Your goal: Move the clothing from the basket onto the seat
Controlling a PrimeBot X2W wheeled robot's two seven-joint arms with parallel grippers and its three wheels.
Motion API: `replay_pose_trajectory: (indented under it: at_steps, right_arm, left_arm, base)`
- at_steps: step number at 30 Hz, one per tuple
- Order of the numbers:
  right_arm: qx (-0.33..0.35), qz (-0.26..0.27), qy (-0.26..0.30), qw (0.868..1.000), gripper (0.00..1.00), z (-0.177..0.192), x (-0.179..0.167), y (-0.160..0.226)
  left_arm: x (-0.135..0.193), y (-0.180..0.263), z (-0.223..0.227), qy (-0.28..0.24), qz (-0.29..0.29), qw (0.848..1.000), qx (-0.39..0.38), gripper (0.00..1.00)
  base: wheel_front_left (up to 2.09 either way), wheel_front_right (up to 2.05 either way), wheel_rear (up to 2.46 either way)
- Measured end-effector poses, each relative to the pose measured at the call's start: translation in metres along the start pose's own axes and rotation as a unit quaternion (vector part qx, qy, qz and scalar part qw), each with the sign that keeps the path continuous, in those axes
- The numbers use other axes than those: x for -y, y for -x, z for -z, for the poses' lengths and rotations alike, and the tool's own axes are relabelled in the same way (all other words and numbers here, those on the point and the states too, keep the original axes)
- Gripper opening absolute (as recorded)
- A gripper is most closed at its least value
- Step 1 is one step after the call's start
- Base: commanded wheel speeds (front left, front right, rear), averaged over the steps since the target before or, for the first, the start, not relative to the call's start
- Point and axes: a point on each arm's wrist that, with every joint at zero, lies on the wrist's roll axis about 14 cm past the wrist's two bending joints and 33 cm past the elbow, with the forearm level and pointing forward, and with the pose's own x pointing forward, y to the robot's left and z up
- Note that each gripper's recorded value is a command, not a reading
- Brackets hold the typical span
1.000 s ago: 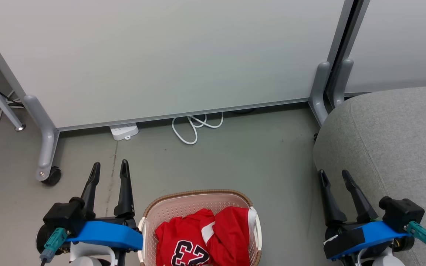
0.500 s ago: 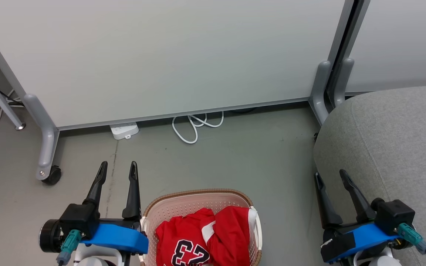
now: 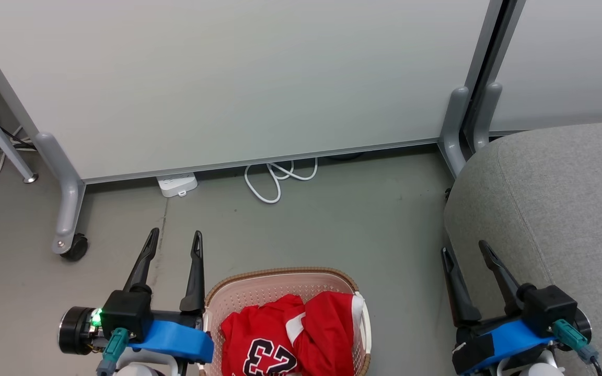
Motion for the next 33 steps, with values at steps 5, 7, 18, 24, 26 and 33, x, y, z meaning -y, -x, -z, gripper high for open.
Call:
replay_pose_trajectory:
  at_steps: [5, 7, 18, 24, 26, 33]
  right_arm:
    - [0.000, -0.005, 0.015, 1.000, 1.00, 0.001, -0.001, 0.000]
    - [0.000, -0.007, 0.021, 1.000, 1.00, 0.001, -0.002, 0.000]
    - [-0.003, -0.004, 0.019, 1.000, 1.00, 0.003, 0.000, 0.000]
    - [-0.004, -0.003, 0.019, 1.000, 1.00, 0.004, 0.000, 0.001]
    - [-0.004, -0.004, 0.018, 1.000, 1.00, 0.004, 0.000, 0.001]
    - [-0.008, -0.004, 0.017, 1.000, 1.00, 0.007, 0.000, 0.000]
  left_arm:
    - [0.001, 0.000, 0.001, -0.013, 0.004, 1.000, 0.001, 1.00]
    - [0.002, 0.000, 0.001, -0.018, 0.005, 1.000, 0.001, 1.00]
    - [0.001, 0.001, 0.007, -0.013, 0.006, 1.000, -0.009, 1.00]
    - [0.002, 0.000, 0.009, -0.013, 0.006, 1.000, -0.011, 1.00]
    - [0.001, 0.000, 0.009, -0.012, 0.006, 1.000, -0.012, 1.00]
    - [0.007, -0.003, 0.013, -0.015, 0.017, 1.000, -0.016, 1.00]
  base:
    - [0.00, 0.00, 0.00]
    - [0.00, 0.00, 0.00]
    - [0.00, 0.00, 0.00]
    - [0.00, 0.00, 0.00]
    - [0.00, 0.00, 0.00]
    - [0.00, 0.00, 0.00]
